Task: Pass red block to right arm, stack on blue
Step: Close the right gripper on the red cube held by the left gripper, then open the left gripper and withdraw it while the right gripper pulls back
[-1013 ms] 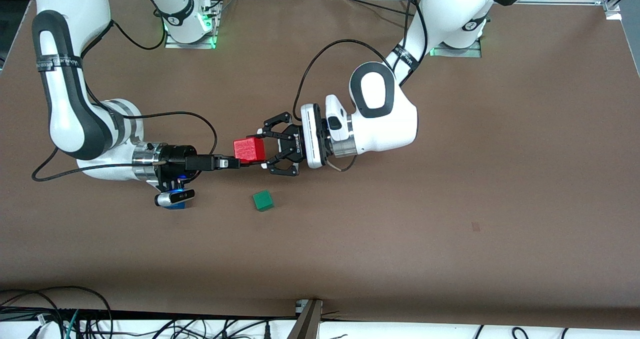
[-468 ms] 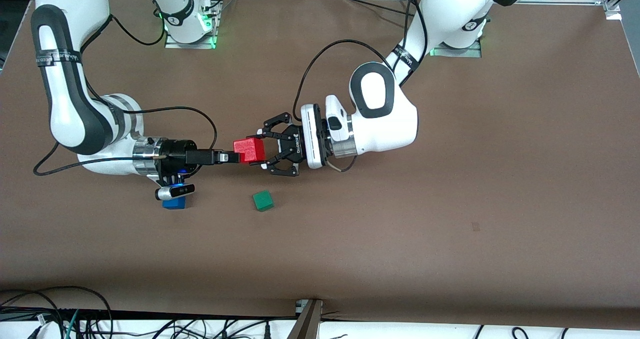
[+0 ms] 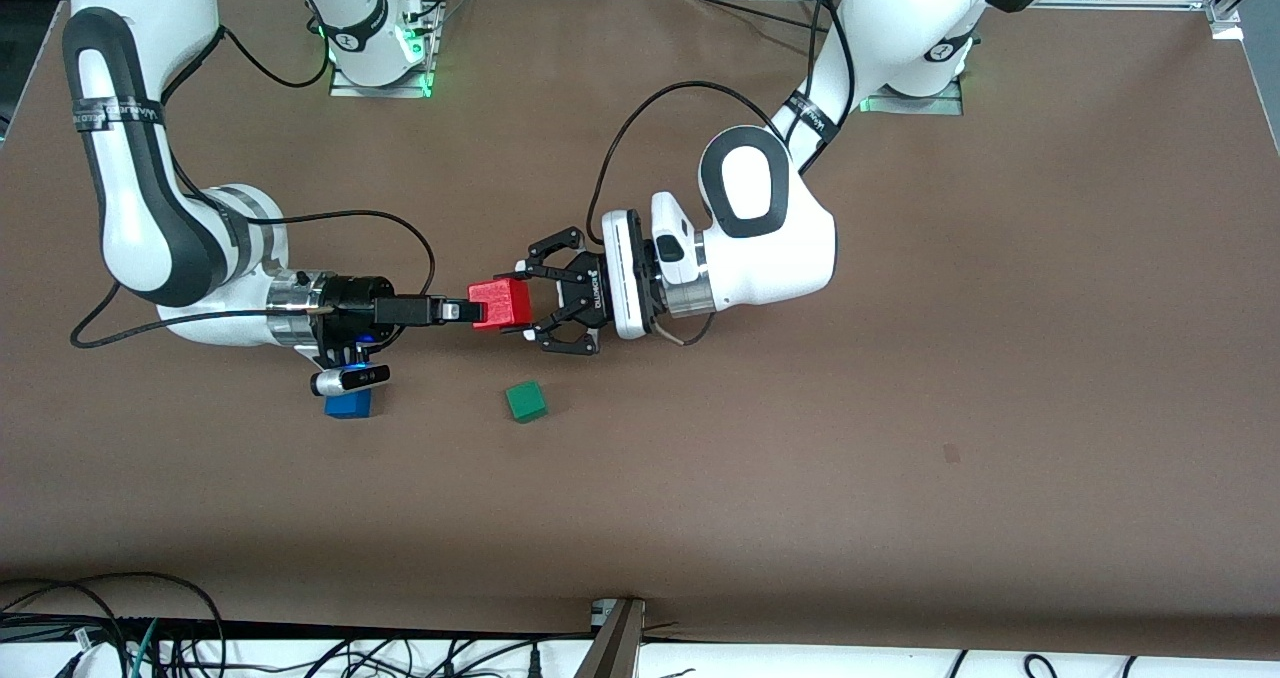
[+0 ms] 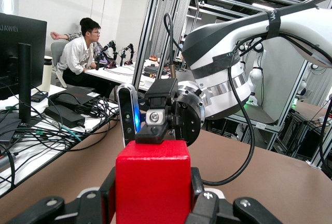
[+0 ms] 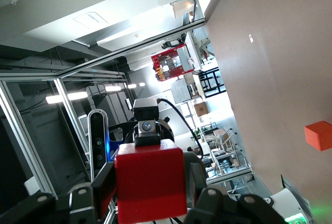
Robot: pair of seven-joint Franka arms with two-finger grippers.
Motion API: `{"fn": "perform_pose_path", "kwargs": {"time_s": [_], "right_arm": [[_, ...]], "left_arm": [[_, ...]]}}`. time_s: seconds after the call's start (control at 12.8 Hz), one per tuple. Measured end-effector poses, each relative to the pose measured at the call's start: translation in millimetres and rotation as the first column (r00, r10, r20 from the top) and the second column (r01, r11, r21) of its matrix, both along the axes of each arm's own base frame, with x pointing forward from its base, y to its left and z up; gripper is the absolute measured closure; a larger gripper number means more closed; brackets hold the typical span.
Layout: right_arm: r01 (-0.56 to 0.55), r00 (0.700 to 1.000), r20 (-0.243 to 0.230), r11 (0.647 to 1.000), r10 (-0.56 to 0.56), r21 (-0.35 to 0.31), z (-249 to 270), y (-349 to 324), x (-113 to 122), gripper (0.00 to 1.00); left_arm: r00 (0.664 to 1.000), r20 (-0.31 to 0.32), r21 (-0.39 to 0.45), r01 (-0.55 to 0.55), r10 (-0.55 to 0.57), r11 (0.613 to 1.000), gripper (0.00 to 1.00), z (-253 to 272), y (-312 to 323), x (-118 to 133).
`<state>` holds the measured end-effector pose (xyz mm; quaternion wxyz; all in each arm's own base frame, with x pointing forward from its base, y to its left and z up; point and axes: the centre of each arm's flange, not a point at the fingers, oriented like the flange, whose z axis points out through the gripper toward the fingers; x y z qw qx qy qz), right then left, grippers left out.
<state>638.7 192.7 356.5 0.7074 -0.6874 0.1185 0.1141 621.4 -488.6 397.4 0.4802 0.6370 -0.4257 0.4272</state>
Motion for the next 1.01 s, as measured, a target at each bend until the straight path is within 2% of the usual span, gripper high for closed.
{"fn": "perform_pose_path", "kwargs": {"time_s": [0.08,0.47,0.55,0.78,0.86,1.01], "right_arm": [[0.003,1.0,0.006,1.0,-0.003,0.001,1.1,-0.6,0.2,0.43],[0.005,1.0,0.006,1.0,-0.005,-0.001,0.1,-1.4,0.1,0.43],[0.005,1.0,0.006,1.0,-0.005,-0.001,0.0,-1.0,-0.1,0.43],[0.005,1.0,0.006,1.0,-0.005,-0.001,0.0,-1.0,-0.1,0.43],[0.006,1.0,0.007,1.0,-0.006,-0.001,0.2,-2.0,0.4,0.43],[0.013,1.0,0.014,1.0,-0.013,-0.001,3.2,-6.3,3.1,0.43]], "left_arm": [[1.0,-0.005,-0.002,-0.002,0.002,1.0,0.44,0.2,0.0,0.2],[1.0,-0.006,-0.003,-0.002,0.002,1.0,0.44,-1.6,-1.1,0.6],[1.0,-0.007,-0.003,-0.002,0.002,1.0,0.37,-1.5,-1.6,0.6],[1.0,-0.03,-0.008,-0.005,0.005,1.0,0.04,-1.7,-2.5,0.6],[0.999,-0.042,-0.009,-0.006,0.006,1.0,0.0,-2.3,-3.3,0.0],[0.998,-0.06,-0.011,-0.009,0.008,1.0,0.0,-3.0,-3.8,-0.4]]}}
